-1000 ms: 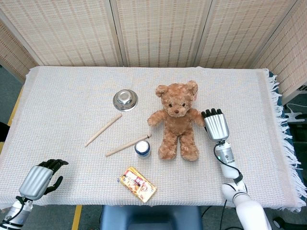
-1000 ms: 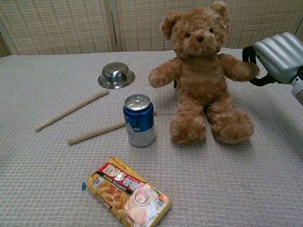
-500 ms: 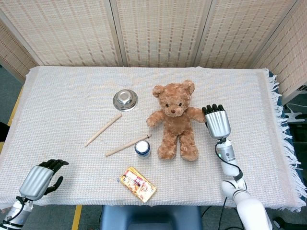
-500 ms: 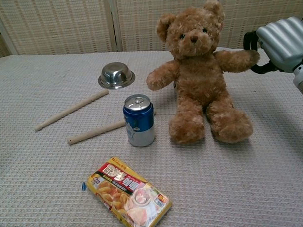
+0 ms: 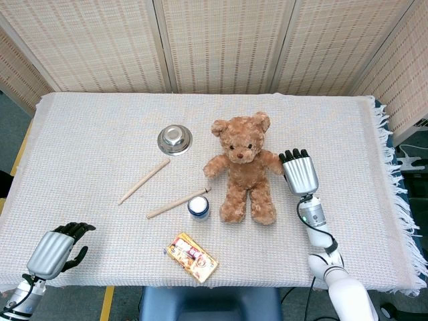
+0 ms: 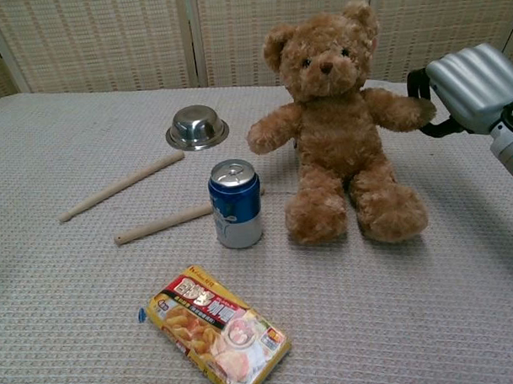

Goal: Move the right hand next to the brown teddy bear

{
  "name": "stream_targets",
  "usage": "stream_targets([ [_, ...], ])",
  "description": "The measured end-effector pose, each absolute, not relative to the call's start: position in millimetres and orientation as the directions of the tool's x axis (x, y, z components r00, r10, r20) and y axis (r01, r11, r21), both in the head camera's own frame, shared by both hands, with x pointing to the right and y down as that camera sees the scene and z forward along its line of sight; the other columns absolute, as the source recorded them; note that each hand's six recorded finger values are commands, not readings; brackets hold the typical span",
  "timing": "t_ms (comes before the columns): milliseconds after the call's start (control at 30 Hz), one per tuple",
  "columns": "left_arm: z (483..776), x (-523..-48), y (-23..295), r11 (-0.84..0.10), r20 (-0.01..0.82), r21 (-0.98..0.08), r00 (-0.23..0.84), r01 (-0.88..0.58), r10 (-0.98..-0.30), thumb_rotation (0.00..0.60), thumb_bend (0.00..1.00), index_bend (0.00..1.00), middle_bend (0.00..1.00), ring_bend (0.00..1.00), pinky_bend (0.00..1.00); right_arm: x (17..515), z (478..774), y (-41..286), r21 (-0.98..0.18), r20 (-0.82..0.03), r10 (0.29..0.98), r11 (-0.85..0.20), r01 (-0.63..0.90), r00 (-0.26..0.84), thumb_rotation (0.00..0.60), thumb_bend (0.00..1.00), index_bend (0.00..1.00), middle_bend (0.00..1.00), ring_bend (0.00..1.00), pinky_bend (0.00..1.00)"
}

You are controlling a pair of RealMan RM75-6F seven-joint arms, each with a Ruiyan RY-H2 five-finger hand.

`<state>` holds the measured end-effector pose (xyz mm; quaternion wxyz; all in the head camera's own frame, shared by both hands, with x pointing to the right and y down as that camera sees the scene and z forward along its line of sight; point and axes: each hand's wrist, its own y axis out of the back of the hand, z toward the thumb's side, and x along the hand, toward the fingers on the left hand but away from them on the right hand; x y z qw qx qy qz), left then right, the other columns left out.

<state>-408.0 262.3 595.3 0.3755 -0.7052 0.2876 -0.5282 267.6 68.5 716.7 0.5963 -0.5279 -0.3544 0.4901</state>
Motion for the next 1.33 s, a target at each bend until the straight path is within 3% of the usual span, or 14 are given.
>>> stream_targets([
  [233,595.7,-408.0,262.6,-0.554,0.531,-0.832,0.277,-0.007,-0.801,0.600,0.44,0.29,0.32,0.30,0.48,268.5,704.2,60.5,-0.984,-0.040,0.964,0.007,-0.177,0.262,0.600,0.22,0.54,0.53,0.45,0.54],
  [333,596.3,-408.5,262.5,-0.555,0.532,-0.832,0.275,-0.006,-0.801,0.600,0.44,0.29,0.32,0.30,0.48,274.7,710.1,63.4,-0.984,-0.075,0.966,-0.031,-0.177,0.248,0.600,0.21,0.35,0.41,0.28,0.48],
  [433,597.0,-409.2,262.1,-0.557,0.534,-0.831,0.273,-0.007,-0.800,0.600,0.44,0.29,0.32,0.30,0.48,282.8,717.9,69.9,-0.982,-0.122,0.966,-0.084,-0.171,0.228,0.600,0.15,0.15,0.19,0.08,0.27],
  [533,597.2,-410.1,261.8,-0.557,0.536,-0.830,0.268,-0.006,-0.801,0.600,0.44,0.29,0.32,0.30,0.48,291.2,721.4,79.2,-0.979,-0.157,0.964,-0.124,-0.159,0.214,0.600,0.10,0.01,0.07,0.00,0.17],
  [867,596.4,-411.1,261.9,-0.556,0.536,-0.831,0.258,-0.005,-0.804,0.600,0.44,0.29,0.32,0.30,0.48,305.0,699.8,123.8,-0.957,-0.289,0.934,-0.287,-0.042,0.209,0.600,0.10,0.00,0.05,0.00,0.16],
  [1000,595.6,-410.4,262.1,-0.551,0.533,-0.834,0.257,0.000,-0.806,0.600,0.44,0.29,0.33,0.30,0.48,330.5,660.2,154.2,-0.936,-0.350,0.917,-0.353,-0.018,0.191,0.600,0.10,0.00,0.05,0.00,0.16],
  [1167,597.6,-410.3,261.5,-0.554,0.537,-0.833,0.252,0.006,-0.805,0.600,0.44,0.29,0.33,0.31,0.48,401.4,594.1,200.9,-0.903,-0.425,0.905,-0.421,-0.084,0.032,0.600,0.10,0.00,0.05,0.00,0.16],
  [1333,596.7,-408.8,260.4,-0.545,0.528,-0.838,0.256,0.006,-0.810,0.600,0.44,0.30,0.33,0.31,0.48,423.6,568.8,225.9,-0.888,-0.428,0.903,-0.429,-0.166,-0.042,0.600,0.10,0.00,0.05,0.00,0.16],
])
